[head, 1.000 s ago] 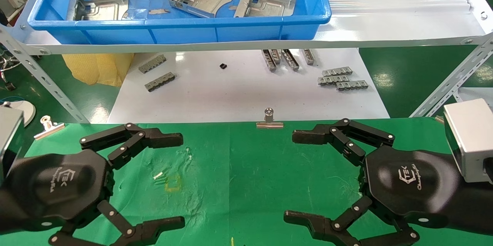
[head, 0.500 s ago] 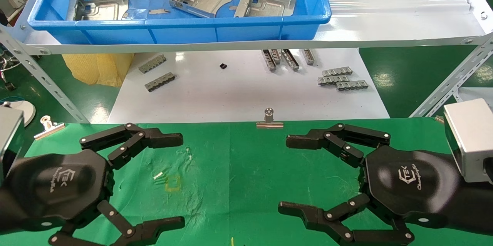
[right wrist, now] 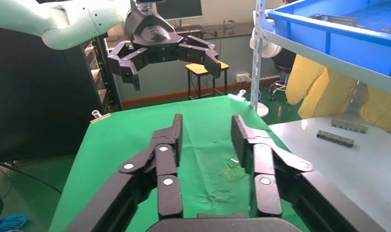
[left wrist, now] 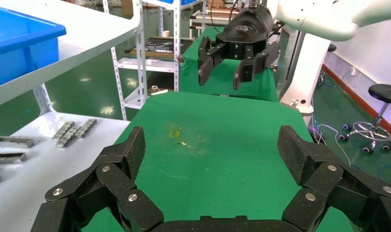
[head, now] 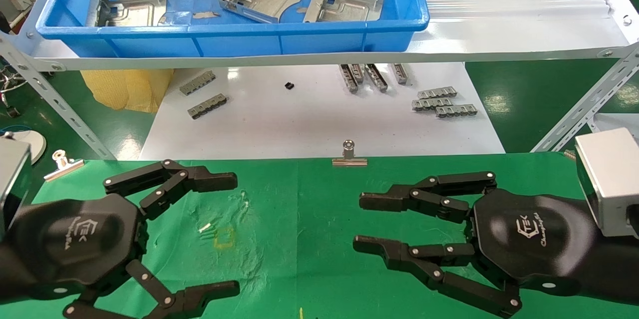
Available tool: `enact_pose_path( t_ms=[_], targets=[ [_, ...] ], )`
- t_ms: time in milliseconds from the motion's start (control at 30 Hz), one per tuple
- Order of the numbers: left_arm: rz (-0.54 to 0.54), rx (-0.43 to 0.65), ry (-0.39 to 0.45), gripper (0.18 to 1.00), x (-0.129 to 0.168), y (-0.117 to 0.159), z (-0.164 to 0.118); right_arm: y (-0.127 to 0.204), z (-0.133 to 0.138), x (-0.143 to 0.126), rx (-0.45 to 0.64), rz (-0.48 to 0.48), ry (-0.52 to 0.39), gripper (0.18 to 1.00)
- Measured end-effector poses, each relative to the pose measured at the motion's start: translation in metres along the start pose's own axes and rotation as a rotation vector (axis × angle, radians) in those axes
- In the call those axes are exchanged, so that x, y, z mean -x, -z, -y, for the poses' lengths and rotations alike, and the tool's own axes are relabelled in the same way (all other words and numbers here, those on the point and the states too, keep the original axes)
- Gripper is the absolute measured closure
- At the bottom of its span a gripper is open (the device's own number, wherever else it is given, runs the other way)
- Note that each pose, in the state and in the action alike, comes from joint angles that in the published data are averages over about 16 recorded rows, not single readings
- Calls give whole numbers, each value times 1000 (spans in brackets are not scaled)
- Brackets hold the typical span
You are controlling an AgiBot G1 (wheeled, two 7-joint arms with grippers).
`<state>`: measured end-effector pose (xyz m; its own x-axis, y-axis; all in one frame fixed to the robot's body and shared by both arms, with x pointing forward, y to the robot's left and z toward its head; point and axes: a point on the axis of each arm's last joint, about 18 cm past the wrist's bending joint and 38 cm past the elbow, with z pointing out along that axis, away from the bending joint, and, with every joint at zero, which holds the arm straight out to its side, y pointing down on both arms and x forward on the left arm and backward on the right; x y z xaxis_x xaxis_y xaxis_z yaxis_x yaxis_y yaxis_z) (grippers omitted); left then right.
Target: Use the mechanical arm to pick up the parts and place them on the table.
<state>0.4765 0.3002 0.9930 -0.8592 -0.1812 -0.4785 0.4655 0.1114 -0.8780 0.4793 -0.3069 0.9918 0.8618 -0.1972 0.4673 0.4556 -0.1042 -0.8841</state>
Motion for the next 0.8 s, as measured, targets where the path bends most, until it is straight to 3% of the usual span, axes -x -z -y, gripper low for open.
enact_pose_path(
  t_ms=[300,500,800],
  targets=[
    [0,0,0,183,0,0,0,0,0,0,0,0,0,838],
    [2,-1,-5,183,1,0,1,0,0,0,0,0,0,919],
    [33,-47,-60,183,18,-2,17,0,0,0,0,0,0,975]
  ],
)
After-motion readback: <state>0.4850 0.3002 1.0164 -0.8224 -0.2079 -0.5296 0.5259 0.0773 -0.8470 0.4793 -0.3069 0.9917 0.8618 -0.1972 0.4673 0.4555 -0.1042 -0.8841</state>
